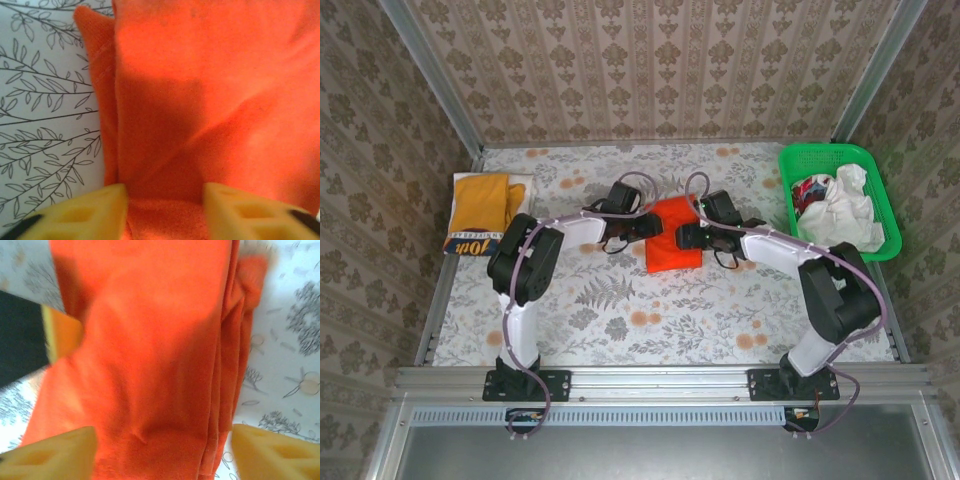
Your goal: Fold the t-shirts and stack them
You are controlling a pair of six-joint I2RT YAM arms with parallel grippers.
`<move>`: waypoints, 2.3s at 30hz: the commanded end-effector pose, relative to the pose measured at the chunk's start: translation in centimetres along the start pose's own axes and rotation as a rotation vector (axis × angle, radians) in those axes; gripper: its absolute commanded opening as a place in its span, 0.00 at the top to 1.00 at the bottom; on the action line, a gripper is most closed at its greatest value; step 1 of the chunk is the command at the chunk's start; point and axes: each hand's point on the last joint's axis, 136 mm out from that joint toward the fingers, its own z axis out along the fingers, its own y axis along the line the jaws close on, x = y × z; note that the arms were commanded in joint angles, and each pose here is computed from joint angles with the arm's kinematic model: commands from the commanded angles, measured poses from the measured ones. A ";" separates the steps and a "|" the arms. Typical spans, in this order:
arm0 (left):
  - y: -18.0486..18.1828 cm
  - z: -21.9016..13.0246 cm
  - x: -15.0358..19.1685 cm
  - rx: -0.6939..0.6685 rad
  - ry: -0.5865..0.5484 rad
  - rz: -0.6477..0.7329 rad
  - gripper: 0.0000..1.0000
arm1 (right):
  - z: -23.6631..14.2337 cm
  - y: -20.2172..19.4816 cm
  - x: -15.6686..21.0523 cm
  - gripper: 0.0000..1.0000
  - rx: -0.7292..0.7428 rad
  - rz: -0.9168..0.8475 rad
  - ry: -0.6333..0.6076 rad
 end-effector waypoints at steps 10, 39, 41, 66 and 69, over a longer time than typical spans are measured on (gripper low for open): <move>-0.4 -4.8 0.0 -0.031 -0.121 0.025 0.00 | 2.7 -2.6 -1.3 0.28 -0.034 0.293 0.090; -2.7 0.0 2.7 0.120 0.036 -0.068 0.15 | 6.9 -2.6 2.7 0.93 -0.084 0.343 0.229; -2.7 0.2 2.7 0.123 0.040 -0.069 0.16 | 6.9 -2.6 2.8 0.93 -0.085 0.345 0.230; -4.5 1.6 2.1 0.211 0.040 -0.069 0.93 | 7.0 -1.9 2.8 0.93 -0.135 0.355 0.232; -4.2 1.5 2.2 0.197 0.041 -0.043 1.00 | 6.4 -1.6 2.0 0.90 -0.154 0.334 0.201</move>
